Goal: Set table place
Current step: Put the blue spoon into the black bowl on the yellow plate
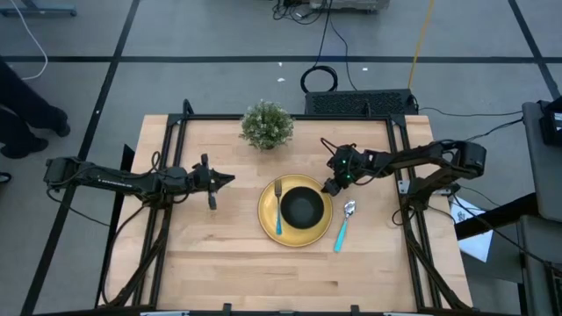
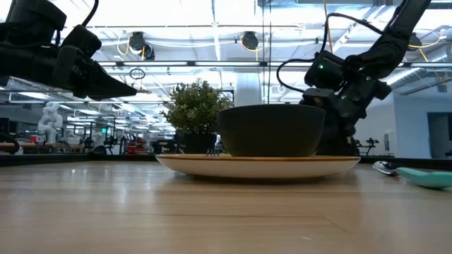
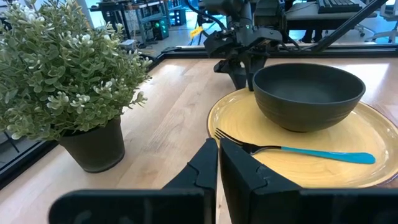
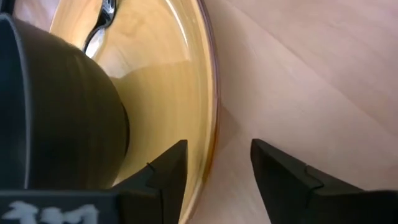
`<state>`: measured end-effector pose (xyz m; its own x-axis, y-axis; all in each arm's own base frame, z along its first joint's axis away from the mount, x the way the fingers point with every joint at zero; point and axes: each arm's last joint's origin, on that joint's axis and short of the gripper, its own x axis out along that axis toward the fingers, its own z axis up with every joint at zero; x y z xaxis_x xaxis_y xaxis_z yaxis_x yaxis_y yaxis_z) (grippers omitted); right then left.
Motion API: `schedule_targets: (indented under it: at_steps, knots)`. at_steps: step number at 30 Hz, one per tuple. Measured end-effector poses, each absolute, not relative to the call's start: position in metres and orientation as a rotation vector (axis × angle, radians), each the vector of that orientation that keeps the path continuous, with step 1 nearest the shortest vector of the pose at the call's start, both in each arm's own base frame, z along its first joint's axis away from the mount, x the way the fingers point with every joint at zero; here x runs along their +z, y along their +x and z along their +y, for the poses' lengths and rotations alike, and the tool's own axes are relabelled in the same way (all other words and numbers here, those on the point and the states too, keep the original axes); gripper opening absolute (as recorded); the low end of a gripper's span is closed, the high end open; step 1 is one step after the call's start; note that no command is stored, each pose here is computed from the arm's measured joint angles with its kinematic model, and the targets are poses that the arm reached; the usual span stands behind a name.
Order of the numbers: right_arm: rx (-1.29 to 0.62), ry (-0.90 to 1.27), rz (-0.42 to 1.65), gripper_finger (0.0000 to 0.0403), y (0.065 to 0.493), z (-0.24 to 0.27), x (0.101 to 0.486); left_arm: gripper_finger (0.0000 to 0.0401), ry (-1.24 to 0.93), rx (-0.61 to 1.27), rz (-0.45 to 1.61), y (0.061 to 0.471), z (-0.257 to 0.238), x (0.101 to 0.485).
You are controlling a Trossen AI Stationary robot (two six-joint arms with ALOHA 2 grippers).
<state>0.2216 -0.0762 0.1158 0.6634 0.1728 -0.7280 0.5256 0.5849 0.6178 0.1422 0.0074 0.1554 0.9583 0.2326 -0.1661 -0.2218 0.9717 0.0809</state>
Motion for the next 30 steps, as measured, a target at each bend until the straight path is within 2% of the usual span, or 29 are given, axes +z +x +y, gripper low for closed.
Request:
schedule_targets:
  at_steps: [6,15,19,24,30]
  knots:
    - [-0.273,0.957,0.827,0.0169,0.210,-0.083,0.130,0.0024,0.059,0.231,0.175,0.142,0.007,0.155]
    - [-0.259,0.885,0.689,0.0160,0.191,-0.085,0.168,0.0024,0.055,0.230,0.176,0.142,0.007,0.155]
    - [-0.223,0.820,0.633,0.0114,0.181,-0.079,0.186,0.0024,0.055,0.230,0.181,0.142,0.007,0.155]
    - [-0.191,0.714,0.548,0.0016,0.173,-0.065,0.207,0.0024,0.056,0.230,0.181,0.142,0.007,0.155]
    - [-0.173,0.662,0.501,0.0004,0.166,-0.045,0.220,0.0024,0.056,0.230,0.181,0.142,0.007,0.155]
